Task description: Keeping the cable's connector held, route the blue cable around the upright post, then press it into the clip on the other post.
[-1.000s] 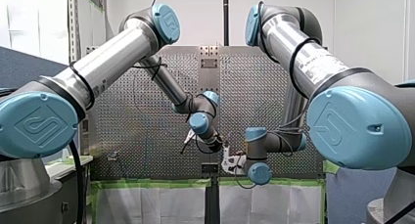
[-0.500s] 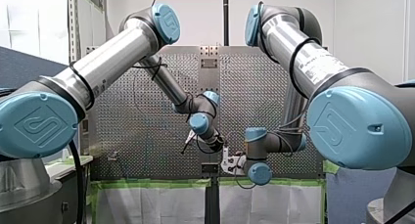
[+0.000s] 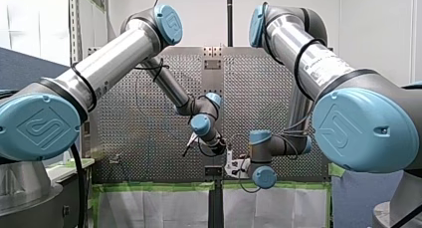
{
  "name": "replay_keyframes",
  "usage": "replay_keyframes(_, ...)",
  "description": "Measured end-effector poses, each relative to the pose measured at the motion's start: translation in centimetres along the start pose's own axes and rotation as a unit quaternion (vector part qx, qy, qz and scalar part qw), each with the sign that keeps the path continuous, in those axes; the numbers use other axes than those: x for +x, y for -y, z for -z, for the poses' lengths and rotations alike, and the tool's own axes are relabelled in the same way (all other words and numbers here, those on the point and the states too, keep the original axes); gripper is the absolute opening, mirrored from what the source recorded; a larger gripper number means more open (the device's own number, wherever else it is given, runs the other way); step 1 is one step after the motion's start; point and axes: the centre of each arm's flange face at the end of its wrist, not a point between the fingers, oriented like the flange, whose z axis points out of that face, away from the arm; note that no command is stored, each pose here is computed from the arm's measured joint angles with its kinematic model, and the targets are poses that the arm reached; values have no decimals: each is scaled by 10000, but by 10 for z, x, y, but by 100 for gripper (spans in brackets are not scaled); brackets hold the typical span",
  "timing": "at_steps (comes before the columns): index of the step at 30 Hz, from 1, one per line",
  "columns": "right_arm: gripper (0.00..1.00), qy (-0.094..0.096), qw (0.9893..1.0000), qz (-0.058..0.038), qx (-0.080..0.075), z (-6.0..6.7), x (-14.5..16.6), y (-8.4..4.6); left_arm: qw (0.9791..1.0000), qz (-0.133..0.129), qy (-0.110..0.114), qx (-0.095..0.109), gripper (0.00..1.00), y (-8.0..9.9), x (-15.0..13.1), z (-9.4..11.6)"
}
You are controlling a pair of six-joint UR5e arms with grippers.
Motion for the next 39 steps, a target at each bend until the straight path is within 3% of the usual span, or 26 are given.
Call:
replay_keyframes(1,0,0,10000,1,0,0,0,0,10000,6,-4,-8,28,-1,0,0)
replay_keyframes(2,0,1,10000,1,0,0,0,0,10000,10,-7,-15,28,-1,0,0)
replay_keyframes(4,0,1,10000,1,0,0,0,0,10000,18,-14,-43,7,-3,0,-1)
replay_keyframes(5,0,0,10000,2,0,0,0,0,10000,20,-18,-60,7,-4,0,-1)
replay_keyframes(6,0,1,10000,2,0,0,0,0,10000,22,-21,-76,0,-5,0,-1)
replay_keyframes(15,0,13,10000,8,-31,0,0,-2,9998,47,-104,-173,0,-14,3,-2)
replay_keyframes(21,0,20,10000,13,-73,-1,0,-5,9988,75,-222,-439,0,-26,8,-4)
replay_keyframes(27,0,-6,9999,-5,-124,-4,1,-11,9971,58,-393,-653,0,-30,32,-17)
replay_keyframes(33,0,-45,9999,-4,-156,-9,3,-17,9966,304,-207,-735,0,-31,36,-25)
replay_keyframes(39,0,-78,9998,-3,-195,-21,7,-27,9946,633,98,-812,0,-34,31,-31)
